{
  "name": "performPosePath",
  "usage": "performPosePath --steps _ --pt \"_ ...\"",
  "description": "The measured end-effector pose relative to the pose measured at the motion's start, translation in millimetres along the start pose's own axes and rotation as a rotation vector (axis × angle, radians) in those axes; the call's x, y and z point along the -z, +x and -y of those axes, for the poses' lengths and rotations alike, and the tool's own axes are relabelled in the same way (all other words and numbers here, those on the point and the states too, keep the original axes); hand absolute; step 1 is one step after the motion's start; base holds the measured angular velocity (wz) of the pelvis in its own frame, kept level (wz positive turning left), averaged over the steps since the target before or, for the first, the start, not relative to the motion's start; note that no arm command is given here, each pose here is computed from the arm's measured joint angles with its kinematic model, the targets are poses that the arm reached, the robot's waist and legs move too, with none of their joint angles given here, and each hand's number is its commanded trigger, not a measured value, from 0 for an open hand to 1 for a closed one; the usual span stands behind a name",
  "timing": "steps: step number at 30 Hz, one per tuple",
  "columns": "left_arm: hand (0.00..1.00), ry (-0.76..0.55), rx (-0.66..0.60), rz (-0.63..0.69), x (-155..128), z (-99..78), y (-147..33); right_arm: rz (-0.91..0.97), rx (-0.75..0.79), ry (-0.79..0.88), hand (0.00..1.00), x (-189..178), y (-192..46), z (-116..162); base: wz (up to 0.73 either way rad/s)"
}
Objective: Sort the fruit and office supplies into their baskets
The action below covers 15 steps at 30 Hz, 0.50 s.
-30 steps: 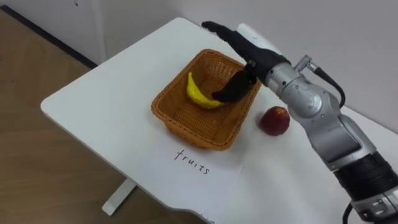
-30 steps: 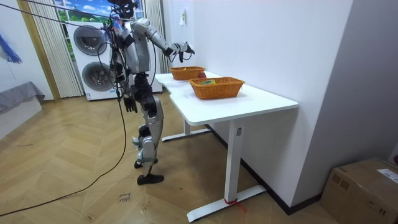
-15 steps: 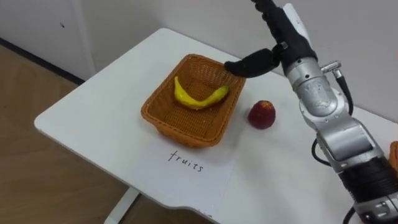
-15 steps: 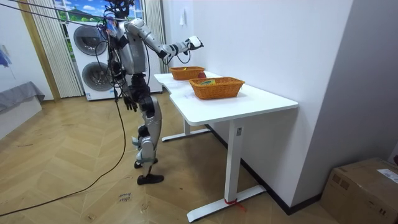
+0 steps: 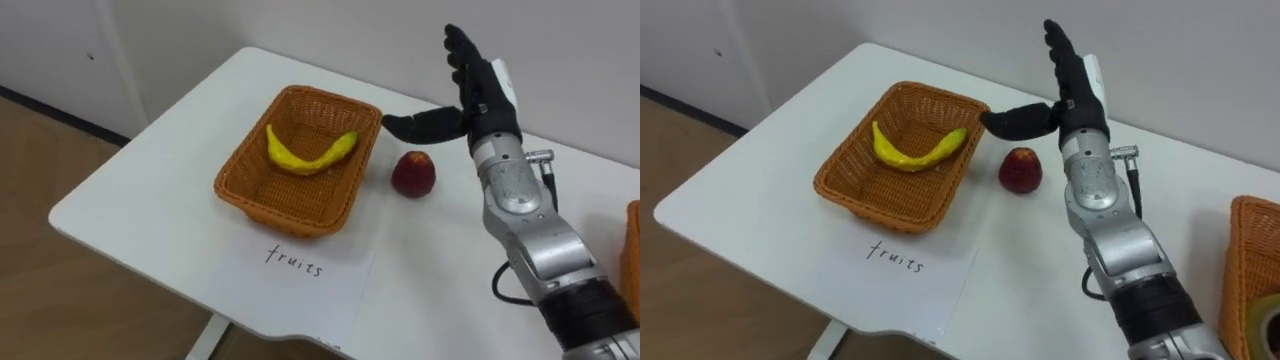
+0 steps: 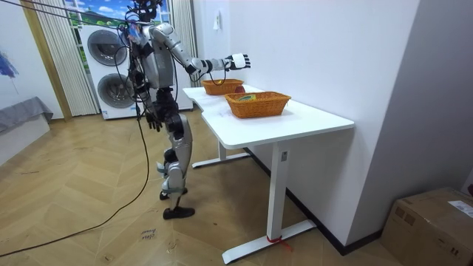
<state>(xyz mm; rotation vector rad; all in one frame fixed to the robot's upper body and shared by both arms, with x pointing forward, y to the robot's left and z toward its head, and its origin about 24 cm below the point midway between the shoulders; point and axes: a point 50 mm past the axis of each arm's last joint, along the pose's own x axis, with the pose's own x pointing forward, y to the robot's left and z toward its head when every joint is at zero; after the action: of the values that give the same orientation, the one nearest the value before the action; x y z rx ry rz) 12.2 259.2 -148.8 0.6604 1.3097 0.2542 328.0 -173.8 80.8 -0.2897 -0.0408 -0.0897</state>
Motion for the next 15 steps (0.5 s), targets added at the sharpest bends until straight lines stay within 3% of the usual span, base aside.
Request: performPosePath --steps 15 --pt "0.0 -0.007 0.015 0.011 -4.0 5.7 -1.4 -0.055 0.046 0.066 0.0 10.9 -1.9 3.1 0.01"
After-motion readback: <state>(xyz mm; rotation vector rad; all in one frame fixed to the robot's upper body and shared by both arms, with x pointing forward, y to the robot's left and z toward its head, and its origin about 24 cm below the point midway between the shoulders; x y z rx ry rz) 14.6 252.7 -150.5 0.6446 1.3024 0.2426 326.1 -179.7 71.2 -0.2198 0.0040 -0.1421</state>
